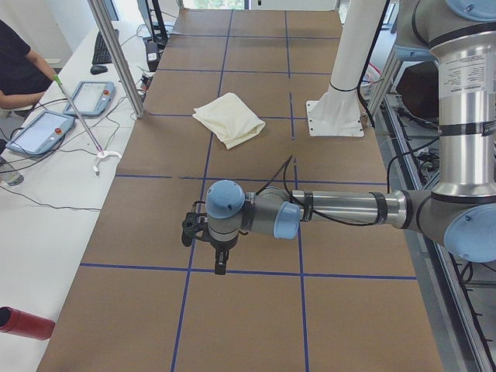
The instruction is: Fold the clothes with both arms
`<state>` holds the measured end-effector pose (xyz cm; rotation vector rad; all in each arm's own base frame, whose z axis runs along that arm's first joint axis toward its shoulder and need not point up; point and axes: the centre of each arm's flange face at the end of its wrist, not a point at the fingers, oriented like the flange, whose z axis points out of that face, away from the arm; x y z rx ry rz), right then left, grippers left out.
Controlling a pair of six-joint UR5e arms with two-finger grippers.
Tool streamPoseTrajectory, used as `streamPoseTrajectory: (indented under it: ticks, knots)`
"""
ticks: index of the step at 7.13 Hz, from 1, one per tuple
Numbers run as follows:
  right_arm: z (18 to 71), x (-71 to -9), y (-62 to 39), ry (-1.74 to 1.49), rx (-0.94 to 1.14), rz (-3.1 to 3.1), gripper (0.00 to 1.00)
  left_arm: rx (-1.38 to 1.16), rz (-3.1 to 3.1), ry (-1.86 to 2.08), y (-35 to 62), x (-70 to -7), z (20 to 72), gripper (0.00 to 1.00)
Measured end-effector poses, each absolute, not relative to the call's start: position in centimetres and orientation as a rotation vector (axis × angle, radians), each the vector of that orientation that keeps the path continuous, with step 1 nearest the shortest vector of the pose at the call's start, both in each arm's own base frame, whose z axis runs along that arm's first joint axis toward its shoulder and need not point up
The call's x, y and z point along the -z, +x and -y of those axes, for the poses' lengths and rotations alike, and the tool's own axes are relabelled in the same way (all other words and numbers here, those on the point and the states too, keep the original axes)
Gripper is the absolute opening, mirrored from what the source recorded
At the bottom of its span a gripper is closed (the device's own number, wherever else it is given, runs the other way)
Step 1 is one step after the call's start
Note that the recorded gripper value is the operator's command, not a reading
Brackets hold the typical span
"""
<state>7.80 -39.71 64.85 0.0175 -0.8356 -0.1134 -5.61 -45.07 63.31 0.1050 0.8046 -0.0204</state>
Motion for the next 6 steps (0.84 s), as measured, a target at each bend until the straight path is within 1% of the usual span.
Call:
streamPoseTrajectory:
  ticks: [4, 6]
  knots:
    - [39.62, -65.36, 7.93, 0.005, 0.109, 0.816, 1.0, -0.048, -0.799, 0.069, -5.76, -63.66, 44.96, 1.0]
    - [40.25, -64.4, 8.29, 0.006, 0.076, 0.763, 1.0, -0.052, -0.801, 0.071, -5.78, -63.52, 45.07, 1.0]
